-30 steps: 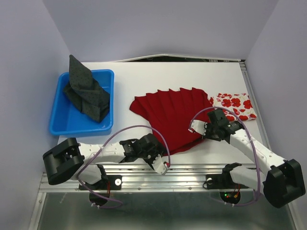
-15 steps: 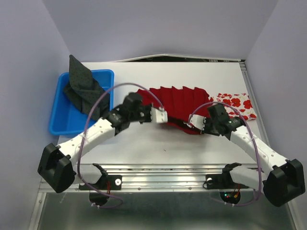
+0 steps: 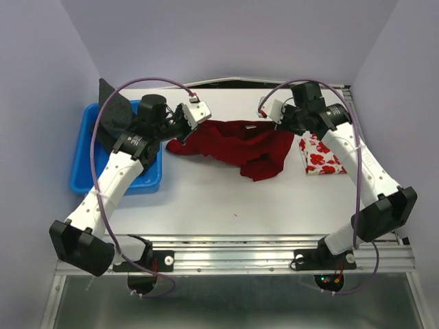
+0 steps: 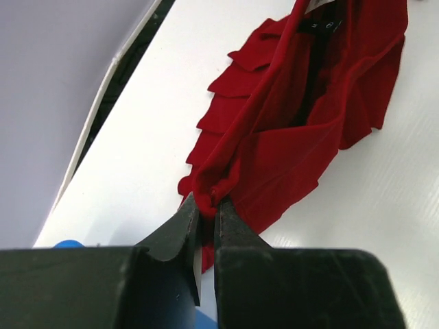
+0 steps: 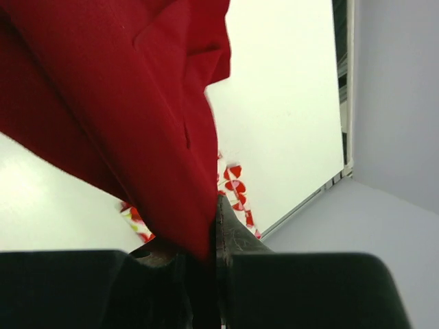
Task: Fold and stack the skirts
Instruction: Flatten the skirt out
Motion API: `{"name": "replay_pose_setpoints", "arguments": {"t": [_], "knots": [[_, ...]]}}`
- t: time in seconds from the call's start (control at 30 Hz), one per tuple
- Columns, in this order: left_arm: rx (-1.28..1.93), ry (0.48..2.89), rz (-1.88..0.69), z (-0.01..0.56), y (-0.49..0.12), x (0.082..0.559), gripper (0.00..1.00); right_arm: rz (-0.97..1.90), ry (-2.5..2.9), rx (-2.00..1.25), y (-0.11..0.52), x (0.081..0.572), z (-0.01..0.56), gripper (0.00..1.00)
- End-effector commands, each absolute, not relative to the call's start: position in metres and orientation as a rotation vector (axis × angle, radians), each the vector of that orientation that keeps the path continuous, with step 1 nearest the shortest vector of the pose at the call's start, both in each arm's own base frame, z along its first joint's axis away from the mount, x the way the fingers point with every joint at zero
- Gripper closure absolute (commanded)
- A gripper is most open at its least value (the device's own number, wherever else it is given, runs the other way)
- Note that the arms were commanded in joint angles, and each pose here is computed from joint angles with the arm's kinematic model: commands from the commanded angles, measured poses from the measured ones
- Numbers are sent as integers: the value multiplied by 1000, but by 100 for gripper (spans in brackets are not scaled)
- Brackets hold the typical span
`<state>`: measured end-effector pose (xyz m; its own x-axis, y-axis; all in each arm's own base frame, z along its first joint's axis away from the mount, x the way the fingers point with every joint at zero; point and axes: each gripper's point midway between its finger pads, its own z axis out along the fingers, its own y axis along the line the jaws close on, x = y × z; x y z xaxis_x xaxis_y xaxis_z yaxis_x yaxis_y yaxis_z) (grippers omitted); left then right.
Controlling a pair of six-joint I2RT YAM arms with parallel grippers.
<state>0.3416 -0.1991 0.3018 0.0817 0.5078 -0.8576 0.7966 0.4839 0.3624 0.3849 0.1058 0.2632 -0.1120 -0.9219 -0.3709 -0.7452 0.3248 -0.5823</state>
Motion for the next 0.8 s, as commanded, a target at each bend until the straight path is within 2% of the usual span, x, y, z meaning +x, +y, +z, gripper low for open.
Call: {"name": "replay_pose_setpoints", "arguments": {"t": [0.0,0.23,0.33,0.43,0.57,0.73,0.77], "knots": [[1084,1474,-281,360,-182,312,100,-357,2006,-1466,73,341,296,99],[1179,1330,-336,386,-165,217,100,-261,2008,-1490,57,260,319,99],[1170,1315,-389,402,-158,180,100,-265,1804,-1465,56,229,361,100],[1114,1293,-467,425,-155,150,100,-289,1701,-1429,57,223,393,99],[1076,1310,-481,433,-155,151,100,-312,1668,-1320,60,239,424,99],[922,1499,-503,406,-162,207,100,-439,1778,-1399,58,298,369,99],[863,1572,-465,394,-160,231,100,-446,1833,-1450,57,308,334,99]]}}
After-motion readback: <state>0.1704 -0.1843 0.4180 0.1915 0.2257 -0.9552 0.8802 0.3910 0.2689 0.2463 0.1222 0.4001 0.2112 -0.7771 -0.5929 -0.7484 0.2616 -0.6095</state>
